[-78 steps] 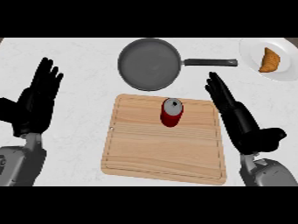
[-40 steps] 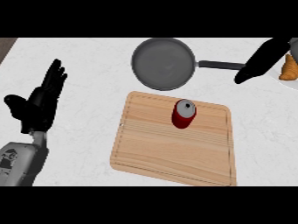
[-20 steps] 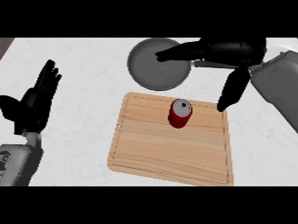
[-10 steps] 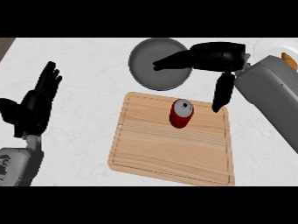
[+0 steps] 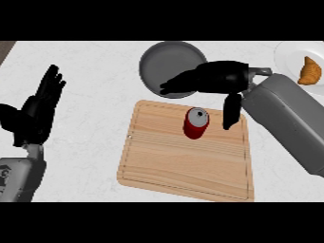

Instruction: Pick the can from the cutting board and place it in the pan

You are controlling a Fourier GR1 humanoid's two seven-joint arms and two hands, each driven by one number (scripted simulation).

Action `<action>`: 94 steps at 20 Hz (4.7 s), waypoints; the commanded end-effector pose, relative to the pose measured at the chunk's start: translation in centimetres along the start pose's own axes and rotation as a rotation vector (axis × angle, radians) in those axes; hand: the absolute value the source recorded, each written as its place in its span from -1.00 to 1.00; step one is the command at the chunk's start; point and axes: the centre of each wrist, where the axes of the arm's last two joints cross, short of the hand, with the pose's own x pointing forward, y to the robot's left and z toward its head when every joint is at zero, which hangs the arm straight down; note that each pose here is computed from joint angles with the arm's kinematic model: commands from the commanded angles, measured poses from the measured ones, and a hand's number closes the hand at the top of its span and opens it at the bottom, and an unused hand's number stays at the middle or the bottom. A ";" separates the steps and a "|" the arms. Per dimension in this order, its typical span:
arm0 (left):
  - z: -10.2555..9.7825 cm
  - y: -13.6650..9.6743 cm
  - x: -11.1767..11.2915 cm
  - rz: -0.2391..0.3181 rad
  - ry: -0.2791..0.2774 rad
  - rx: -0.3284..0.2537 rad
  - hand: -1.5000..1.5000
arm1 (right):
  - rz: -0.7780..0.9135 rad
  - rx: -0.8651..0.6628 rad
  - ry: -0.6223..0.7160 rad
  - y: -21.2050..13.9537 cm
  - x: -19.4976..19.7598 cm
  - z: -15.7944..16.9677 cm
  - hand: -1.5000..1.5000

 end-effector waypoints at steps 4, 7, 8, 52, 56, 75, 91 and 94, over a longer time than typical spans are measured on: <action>1.0 0.6 -0.7 -0.006 -0.002 -0.012 0.00 | 0.101 0.118 0.037 2.0 -1.1 0.4 -1.00; 0.2 0.3 0.4 0.004 0.001 -0.002 0.00 | 0.146 0.133 0.042 0.9 -0.1 -0.5 -1.00; 2.0 -0.3 -0.7 -0.012 -0.001 0.004 0.00 | 0.151 0.145 0.067 1.6 0.7 -0.7 -1.00; 0.0 -0.9 0.0 -0.001 0.006 -0.035 0.00 | -0.039 0.015 0.537 10.8 3.0 -11.6 1.00; 0.0 -0.9 -0.6 0.004 0.018 -0.035 0.00 | -0.001 -0.280 0.644 8.0 6.1 -11.6 1.00; -2.0 -1.7 1.3 0.023 -0.021 -0.032 0.00 | -0.250 -1.084 0.746 -0.4 15.5 -13.5 1.00; -0.1 -0.7 0.0 0.011 -0.015 -0.033 0.00 | 0.001 -1.112 1.013 1.0 -3.3 -7.0 1.00; -0.6 0.0 1.5 0.005 -0.038 -0.047 0.00 | -0.018 -1.112 1.040 0.8 -5.4 -5.1 1.00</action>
